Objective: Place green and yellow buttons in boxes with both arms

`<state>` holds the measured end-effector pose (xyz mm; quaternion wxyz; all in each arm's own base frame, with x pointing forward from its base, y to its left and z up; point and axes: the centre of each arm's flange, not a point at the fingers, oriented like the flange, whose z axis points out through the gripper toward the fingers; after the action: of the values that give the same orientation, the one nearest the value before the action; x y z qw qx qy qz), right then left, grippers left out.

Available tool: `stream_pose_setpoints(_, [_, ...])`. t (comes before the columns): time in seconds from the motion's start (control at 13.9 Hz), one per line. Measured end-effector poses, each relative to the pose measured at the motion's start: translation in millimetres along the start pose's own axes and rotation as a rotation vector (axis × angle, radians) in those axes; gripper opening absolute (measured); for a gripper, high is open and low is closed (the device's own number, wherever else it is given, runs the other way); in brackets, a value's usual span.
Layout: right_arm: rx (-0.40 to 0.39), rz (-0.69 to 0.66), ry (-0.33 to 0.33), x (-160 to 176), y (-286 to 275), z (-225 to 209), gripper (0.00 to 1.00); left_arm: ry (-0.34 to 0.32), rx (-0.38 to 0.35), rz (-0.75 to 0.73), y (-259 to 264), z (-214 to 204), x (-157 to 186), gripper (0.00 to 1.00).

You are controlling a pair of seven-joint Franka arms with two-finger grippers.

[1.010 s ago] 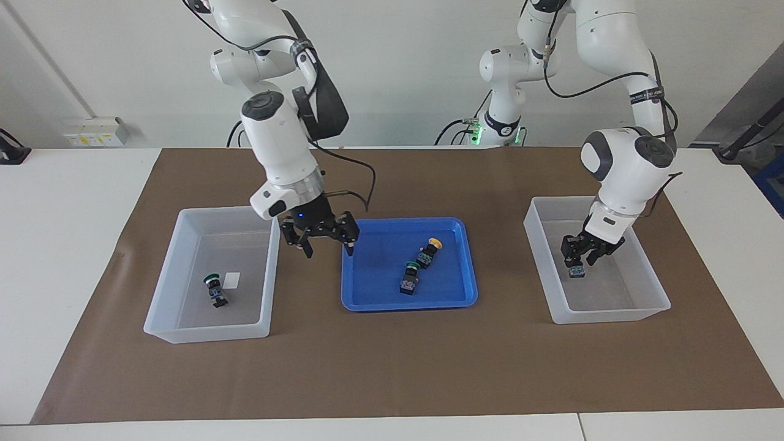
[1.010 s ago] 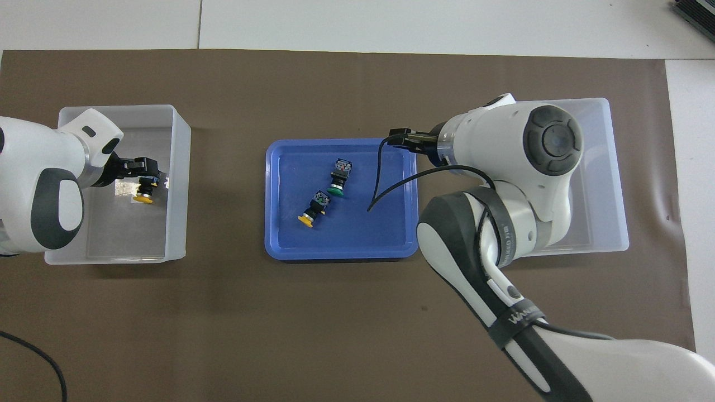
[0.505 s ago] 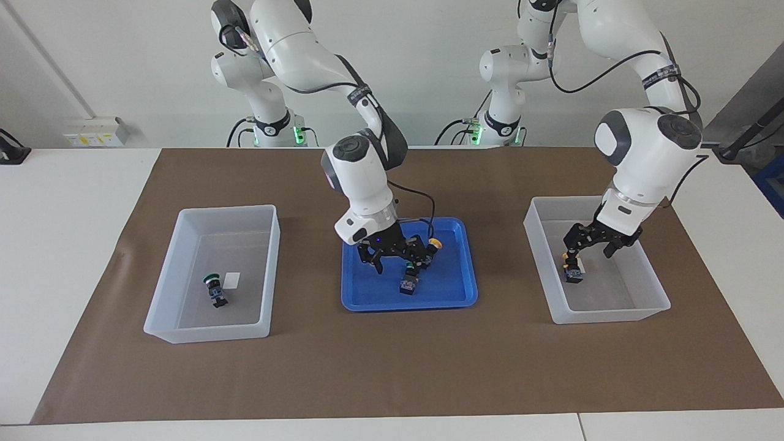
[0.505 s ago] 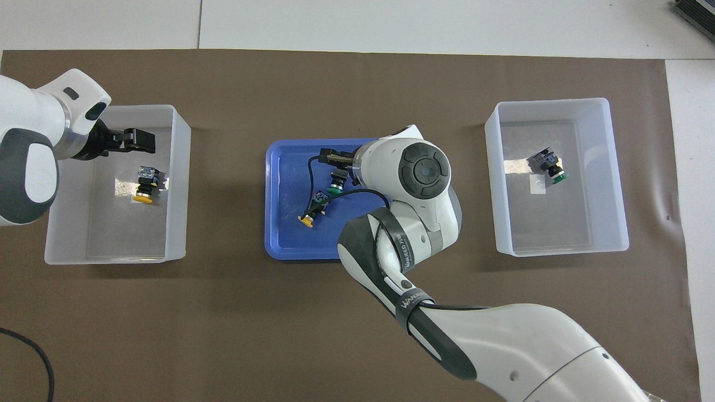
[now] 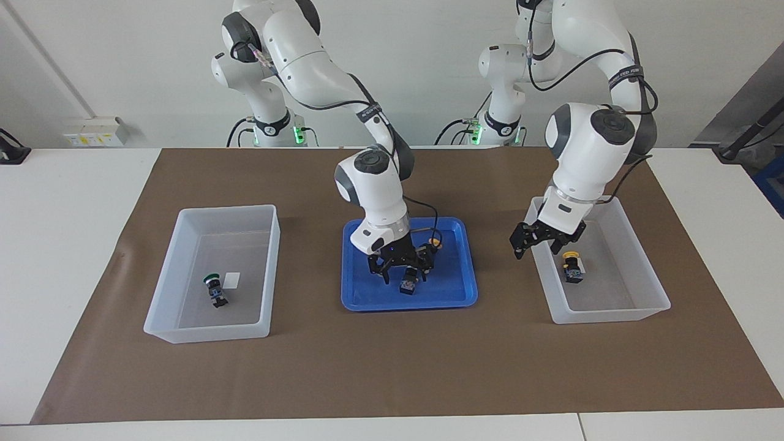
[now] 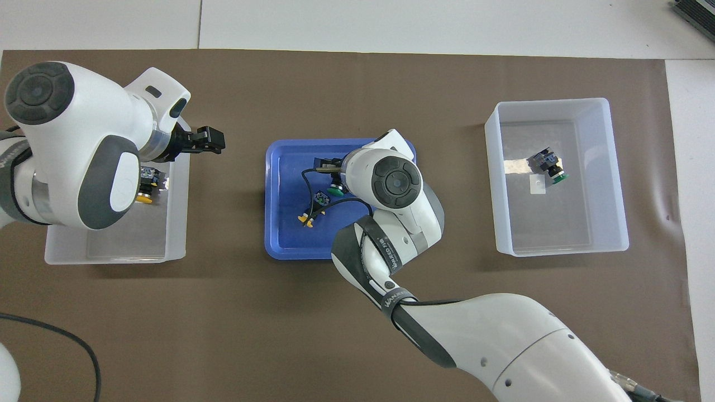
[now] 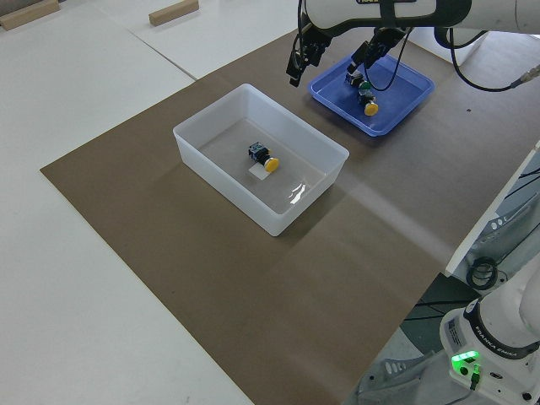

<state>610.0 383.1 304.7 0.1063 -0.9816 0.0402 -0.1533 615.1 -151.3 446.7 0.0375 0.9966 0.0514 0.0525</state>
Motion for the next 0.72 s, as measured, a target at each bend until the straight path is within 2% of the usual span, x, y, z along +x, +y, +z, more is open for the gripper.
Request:
stream_pose_setpoints(0.22, [-0.006,-0.028,0.012,-1.5,0.0,5.1,0.99,-0.003,-0.001,-0.015,6.6,1.4,-2.5,0.95])
stream_pose_setpoints(0.29, [-0.004,-0.03,0.016,-1.4,-0.2,5.6,0.95,-0.002,-0.001,-0.015,7.0,1.4,-2.6,0.95])
stream_pose_setpoints(0.58, [-0.005,-0.029,0.016,-0.7,0.9,5.7,0.47,-0.005,0.0,-0.015,6.9,3.2,-3.4,0.95])
stream_pose_setpoints(0.65, [-0.007,-0.026,0.015,1.4,2.1,4.4,0.43,-0.005,0.0,-0.015,6.8,3.7,-3.6,0.95])
stream_pose_setpoints(0.72, [-0.017,-0.021,0.009,4.7,6.0,3.7,0.43,-0.005,0.0,-0.016,6.8,3.9,-3.6,0.95])
